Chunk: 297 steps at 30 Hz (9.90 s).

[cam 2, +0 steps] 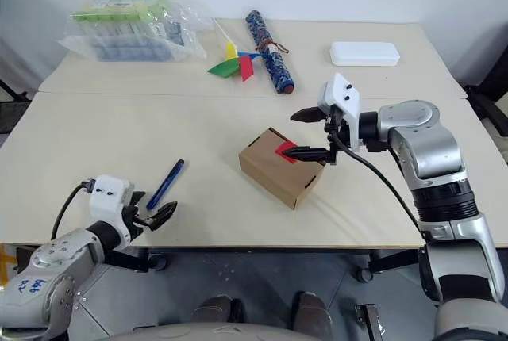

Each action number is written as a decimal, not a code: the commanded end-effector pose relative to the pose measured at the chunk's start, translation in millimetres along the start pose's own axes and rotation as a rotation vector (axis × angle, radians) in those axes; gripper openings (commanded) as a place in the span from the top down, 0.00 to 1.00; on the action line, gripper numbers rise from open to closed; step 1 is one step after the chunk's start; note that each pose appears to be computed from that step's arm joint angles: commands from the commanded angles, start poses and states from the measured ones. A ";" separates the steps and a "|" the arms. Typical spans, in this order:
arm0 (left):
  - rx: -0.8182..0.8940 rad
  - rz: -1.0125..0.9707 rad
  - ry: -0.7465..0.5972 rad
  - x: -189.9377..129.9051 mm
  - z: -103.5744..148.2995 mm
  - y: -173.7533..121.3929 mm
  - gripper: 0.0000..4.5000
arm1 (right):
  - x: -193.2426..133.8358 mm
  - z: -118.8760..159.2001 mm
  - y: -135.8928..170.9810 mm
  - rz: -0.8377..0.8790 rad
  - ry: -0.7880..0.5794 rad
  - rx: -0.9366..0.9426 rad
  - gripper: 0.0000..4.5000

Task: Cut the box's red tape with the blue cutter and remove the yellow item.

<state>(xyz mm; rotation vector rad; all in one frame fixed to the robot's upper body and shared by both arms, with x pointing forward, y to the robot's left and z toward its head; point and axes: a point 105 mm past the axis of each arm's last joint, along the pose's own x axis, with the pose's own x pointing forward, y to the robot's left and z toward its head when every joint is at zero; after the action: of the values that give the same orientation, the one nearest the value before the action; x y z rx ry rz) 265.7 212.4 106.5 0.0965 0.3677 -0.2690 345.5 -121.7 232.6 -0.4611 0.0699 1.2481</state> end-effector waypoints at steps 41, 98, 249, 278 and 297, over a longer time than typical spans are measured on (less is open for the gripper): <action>0.198 -0.168 0.128 -4.0 1.5 15.2 0.91 | -15.5 10.1 -5.6 -0.083 0.011 -0.067 0.00; 0.946 -0.848 0.182 26.1 -12.9 -69.8 0.91 | 29.2 -7.1 122.4 0.034 0.144 -0.006 0.49; 0.845 -1.059 0.243 32.9 -19.2 -67.0 0.91 | 55.9 -22.5 132.5 0.160 0.274 -0.186 1.00; 0.816 -1.051 0.276 24.5 -21.2 -72.2 0.91 | 89.0 -45.4 138.8 0.245 0.333 -0.337 1.00; 0.822 -1.057 0.270 23.2 -18.5 -74.7 0.91 | 107.3 -51.2 140.6 0.249 0.312 -0.352 1.00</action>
<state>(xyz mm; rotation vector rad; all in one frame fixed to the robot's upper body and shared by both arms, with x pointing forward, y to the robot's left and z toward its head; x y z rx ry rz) 270.8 134.8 103.8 0.7720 0.4114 -1.4237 262.9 -12.7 117.8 -0.9670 0.1644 1.4187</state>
